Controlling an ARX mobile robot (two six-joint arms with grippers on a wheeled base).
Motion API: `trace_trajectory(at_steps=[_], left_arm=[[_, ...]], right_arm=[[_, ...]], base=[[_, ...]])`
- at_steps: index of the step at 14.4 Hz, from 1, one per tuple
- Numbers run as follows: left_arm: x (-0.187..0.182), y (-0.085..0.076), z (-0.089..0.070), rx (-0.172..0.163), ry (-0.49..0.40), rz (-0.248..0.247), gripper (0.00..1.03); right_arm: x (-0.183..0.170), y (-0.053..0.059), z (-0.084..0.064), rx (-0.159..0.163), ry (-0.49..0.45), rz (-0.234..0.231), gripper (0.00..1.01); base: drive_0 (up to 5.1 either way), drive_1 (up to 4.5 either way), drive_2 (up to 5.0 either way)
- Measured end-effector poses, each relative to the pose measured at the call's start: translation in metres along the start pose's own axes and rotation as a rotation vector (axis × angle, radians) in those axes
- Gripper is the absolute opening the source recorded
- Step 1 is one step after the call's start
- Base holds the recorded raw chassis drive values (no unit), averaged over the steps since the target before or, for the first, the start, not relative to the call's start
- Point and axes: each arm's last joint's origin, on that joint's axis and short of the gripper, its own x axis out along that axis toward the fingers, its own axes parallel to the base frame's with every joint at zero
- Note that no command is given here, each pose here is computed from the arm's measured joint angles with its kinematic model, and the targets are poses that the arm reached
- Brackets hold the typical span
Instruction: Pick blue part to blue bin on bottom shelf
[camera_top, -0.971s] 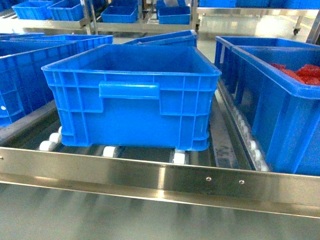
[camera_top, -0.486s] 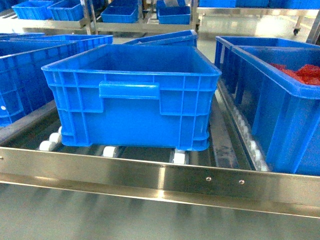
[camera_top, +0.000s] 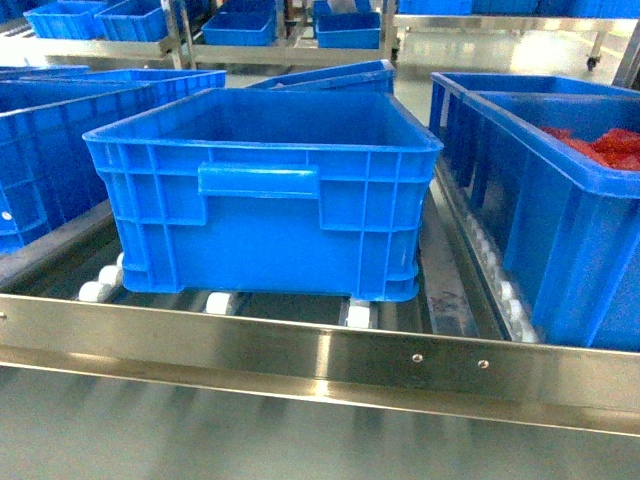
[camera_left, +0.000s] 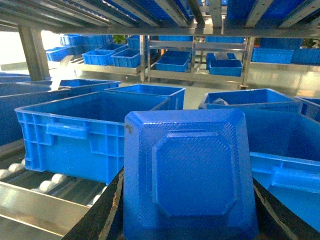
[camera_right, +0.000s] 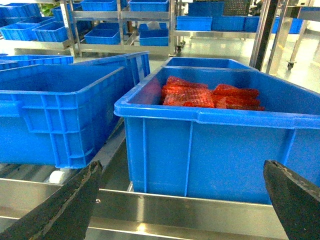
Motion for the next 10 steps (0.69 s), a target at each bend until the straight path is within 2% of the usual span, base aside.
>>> trace_trajectory(at_steps=[4,10], left_arm=[[0.0,0.0,0.0,0.0,0.0,0.0,0.44],[0.0,0.0,0.0,0.0,0.0,0.0,0.44]], right_arm=[[0.0,0.0,0.0,0.0,0.0,0.0,0.98],[0.0,0.0,0.0,0.0,0.0,0.0,0.98]], base=[[0.0,0.24,-0.2],[0.1,1.52,-1.2]])
